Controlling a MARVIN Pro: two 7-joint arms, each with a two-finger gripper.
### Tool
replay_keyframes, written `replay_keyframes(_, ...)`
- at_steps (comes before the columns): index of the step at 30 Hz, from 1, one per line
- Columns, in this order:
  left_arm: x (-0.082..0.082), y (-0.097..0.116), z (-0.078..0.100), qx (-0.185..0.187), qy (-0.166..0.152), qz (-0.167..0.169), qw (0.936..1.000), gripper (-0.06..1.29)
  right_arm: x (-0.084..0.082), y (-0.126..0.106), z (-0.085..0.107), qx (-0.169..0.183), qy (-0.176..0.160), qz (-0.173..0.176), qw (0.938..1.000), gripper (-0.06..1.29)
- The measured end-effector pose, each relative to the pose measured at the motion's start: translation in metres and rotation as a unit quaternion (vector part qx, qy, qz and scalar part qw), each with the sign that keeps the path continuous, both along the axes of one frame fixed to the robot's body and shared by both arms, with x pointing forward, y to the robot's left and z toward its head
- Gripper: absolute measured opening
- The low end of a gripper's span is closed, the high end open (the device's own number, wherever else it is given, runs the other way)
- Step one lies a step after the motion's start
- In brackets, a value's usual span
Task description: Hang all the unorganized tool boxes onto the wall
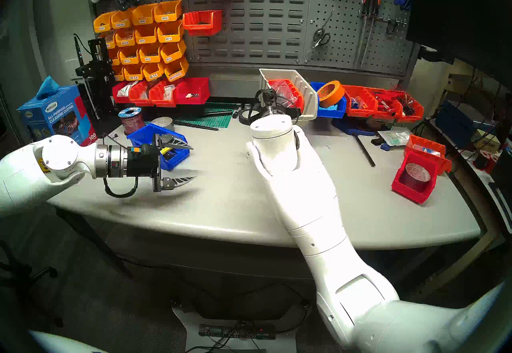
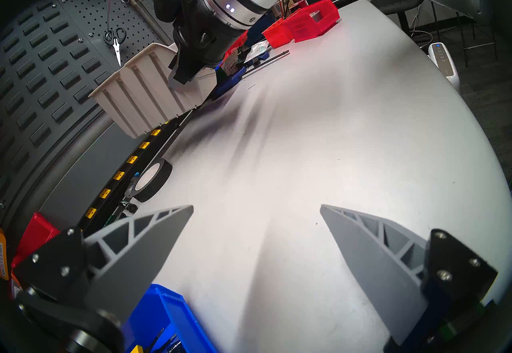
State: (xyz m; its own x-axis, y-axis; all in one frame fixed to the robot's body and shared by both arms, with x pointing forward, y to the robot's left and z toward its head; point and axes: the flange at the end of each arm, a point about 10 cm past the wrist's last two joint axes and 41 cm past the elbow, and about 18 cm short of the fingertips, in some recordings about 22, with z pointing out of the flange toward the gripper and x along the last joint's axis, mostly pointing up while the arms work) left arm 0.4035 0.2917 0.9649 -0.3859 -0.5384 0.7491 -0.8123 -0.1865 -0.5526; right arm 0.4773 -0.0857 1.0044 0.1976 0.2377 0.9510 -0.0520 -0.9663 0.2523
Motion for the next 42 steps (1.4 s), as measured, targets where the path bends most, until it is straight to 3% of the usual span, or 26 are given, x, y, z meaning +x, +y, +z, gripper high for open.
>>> replay_keyframes(16,0.000,0.000,0.000,0.000,0.000,0.000,1.0000,1.24,0.005,-0.008,-0.010,0.025,0.019,-0.025,0.9992,0.11)
replay_keyframes(42,0.000,0.000,0.000,0.000,0.000,0.000,1.0000,1.24,0.027,-0.001,-0.008,0.018,0.024,-0.034,0.9990,0.11)
